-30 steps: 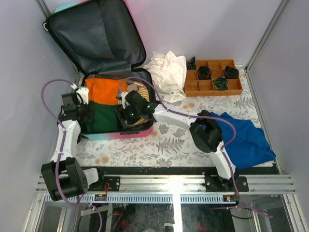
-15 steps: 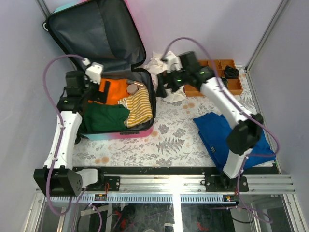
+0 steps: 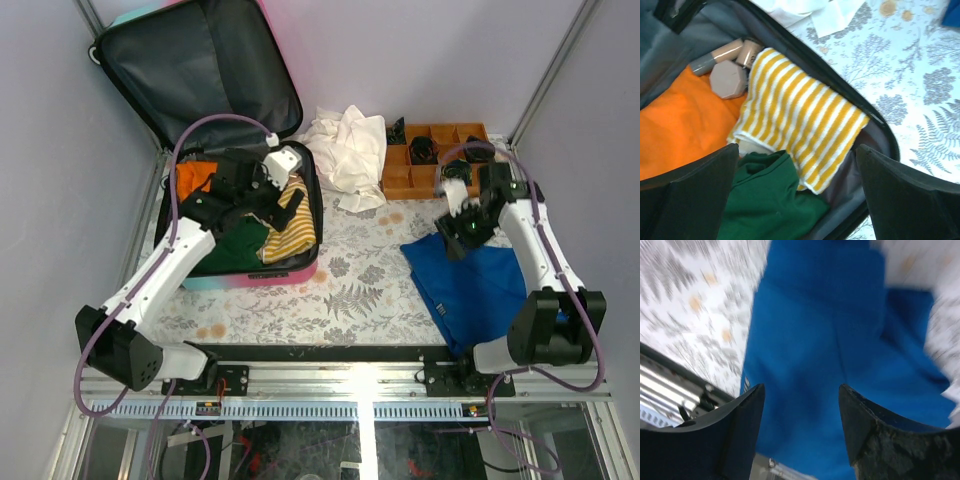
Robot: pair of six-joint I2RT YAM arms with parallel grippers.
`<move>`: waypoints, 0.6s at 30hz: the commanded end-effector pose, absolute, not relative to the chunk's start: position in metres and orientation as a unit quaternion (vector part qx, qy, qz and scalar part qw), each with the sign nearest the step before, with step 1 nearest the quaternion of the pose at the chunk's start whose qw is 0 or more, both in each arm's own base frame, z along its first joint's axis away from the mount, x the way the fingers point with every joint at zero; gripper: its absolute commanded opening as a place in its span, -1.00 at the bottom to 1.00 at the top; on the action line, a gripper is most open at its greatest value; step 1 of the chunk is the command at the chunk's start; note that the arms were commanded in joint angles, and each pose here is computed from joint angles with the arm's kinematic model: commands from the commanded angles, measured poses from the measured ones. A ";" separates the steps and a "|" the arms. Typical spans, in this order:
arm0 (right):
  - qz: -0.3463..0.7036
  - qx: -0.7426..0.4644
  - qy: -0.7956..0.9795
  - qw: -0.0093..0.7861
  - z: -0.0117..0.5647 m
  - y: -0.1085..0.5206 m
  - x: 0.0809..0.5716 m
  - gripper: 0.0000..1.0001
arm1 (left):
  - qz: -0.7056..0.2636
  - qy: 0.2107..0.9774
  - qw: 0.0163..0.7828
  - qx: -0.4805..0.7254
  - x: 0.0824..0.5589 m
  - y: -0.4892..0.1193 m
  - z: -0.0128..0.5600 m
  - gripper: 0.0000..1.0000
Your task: Pack the luggage
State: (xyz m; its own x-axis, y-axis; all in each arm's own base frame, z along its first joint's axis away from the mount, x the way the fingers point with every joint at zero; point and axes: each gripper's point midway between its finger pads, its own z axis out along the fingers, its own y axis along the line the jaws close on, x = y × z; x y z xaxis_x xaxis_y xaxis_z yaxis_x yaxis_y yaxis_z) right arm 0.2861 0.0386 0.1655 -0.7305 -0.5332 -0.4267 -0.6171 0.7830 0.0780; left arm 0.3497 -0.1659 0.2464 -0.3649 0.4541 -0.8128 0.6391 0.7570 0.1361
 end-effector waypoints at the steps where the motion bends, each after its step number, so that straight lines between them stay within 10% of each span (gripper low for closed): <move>1: 0.052 -0.350 0.929 0.111 0.114 0.004 0.234 0.32 | -0.111 0.803 0.489 0.322 0.357 -0.179 0.263 1.00; 18: 0.191 -0.232 0.952 0.058 0.028 0.069 0.298 0.18 | -0.152 0.814 0.474 0.300 0.338 -0.184 0.246 1.00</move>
State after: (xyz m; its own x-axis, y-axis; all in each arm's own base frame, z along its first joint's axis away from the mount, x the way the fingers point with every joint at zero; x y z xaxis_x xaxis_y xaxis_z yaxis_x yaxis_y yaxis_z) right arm 0.2442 0.0239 0.0269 -0.8726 -0.4876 -0.0284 -0.4758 0.8355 0.2750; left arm 0.3378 -0.1753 0.2333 -0.4048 0.4058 -0.8194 0.6316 0.7721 0.0704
